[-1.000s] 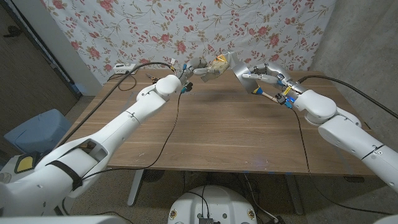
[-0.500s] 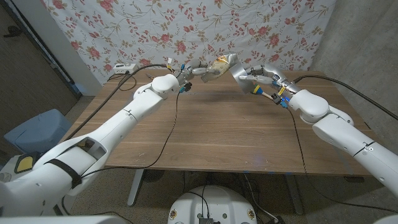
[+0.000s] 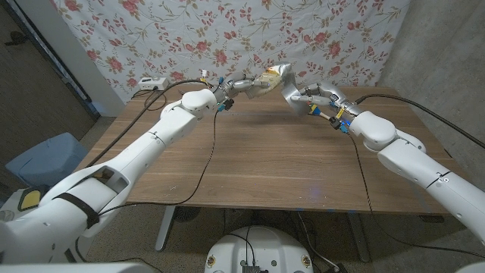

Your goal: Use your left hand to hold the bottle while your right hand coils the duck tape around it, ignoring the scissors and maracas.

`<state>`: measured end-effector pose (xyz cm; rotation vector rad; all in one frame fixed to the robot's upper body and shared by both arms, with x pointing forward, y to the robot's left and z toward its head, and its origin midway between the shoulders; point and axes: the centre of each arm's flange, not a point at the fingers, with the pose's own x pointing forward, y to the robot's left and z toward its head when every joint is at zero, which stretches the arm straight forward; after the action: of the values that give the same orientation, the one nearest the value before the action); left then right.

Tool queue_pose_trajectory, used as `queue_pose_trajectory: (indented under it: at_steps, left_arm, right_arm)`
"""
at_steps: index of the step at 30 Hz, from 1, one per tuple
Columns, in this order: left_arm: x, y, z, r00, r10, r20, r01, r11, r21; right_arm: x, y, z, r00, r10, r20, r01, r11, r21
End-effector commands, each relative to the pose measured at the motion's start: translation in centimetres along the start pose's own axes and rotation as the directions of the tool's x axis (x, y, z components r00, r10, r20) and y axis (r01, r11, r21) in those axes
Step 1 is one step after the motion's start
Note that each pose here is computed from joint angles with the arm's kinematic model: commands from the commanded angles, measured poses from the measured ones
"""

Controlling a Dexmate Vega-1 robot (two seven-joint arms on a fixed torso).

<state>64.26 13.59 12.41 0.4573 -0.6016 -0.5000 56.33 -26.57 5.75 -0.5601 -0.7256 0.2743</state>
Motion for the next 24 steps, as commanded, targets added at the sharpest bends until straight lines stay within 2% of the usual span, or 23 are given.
queue_pose_trajectory:
  at_steps: [1, 6, 12, 24]
  left_arm:
    - [0.4, -0.8, -0.5, 0.985, -0.159, 0.063, 0.170, 0.946, -0.276]
    - [0.8, -1.4, -0.7, 0.970, -0.231, 0.079, 0.243, 0.892, -0.380]
    - [1.1, -1.8, -0.7, 0.957, -0.270, 0.101, 0.287, 0.855, -0.432]
    - [0.5, -1.8, -0.6, 0.943, -0.314, 0.109, 0.328, 0.826, -0.458]
  right_arm:
    - [0.1, -0.2, -0.9, 1.000, -0.008, -0.008, 0.008, 1.000, 0.004]
    - [0.0, -0.3, -1.3, 1.000, -0.025, -0.008, 0.025, 1.000, 0.005]
    - [0.4, -0.4, -1.7, 1.000, -0.025, -0.014, 0.025, 1.000, 0.007]
    - [1.8, 0.2, -2.5, 1.000, -0.001, -0.027, 0.001, 1.000, 0.016]
